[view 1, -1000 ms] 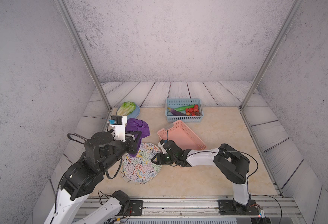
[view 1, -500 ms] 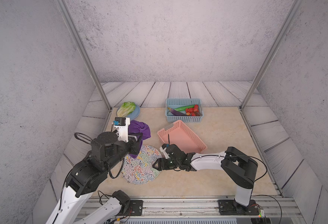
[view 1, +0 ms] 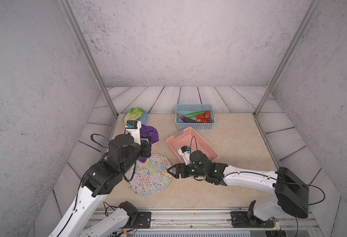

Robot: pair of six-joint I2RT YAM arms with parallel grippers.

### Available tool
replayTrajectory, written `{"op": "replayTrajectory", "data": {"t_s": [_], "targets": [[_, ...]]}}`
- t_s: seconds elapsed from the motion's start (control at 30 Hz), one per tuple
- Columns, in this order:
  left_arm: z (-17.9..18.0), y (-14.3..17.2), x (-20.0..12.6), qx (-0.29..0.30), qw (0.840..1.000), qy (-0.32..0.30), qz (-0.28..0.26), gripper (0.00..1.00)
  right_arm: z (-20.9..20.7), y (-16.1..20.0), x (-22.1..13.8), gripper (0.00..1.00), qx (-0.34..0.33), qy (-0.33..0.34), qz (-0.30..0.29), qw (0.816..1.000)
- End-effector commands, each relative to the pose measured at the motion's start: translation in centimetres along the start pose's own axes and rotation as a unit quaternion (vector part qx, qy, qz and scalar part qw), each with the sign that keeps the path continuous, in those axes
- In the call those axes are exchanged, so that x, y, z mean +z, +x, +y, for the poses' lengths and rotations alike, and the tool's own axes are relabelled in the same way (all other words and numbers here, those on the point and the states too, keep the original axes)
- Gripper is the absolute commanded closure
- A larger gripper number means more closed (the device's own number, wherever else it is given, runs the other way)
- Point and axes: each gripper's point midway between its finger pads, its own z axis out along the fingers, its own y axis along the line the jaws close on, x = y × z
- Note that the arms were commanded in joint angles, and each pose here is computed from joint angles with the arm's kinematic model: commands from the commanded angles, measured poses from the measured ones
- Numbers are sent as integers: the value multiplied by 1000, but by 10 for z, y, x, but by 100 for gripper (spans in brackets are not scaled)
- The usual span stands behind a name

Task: Wipe the wet plate dry
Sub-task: Place the plate on the plate, then place the towel at the center of the board.

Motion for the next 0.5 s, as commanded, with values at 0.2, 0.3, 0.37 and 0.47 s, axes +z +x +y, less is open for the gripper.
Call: {"op": "replayTrajectory", "data": {"t_s": [0.2, 0.3, 0.37, 0.47], "targets": [[29, 6, 79, -7, 997, -66, 31, 100, -30, -57, -115, 4, -84, 135, -209, 965], [43, 10, 106, -31, 996, -72, 47, 100, -41, -66, -151, 1, -100, 178, -254, 945], [58, 18, 131, -52, 993, -81, 67, 100, -51, -70, -175, 1, -109, 212, -279, 930], [75, 27, 160, -65, 989, -98, 95, 100, -61, -72, -198, 1, -117, 242, -303, 914]]}}
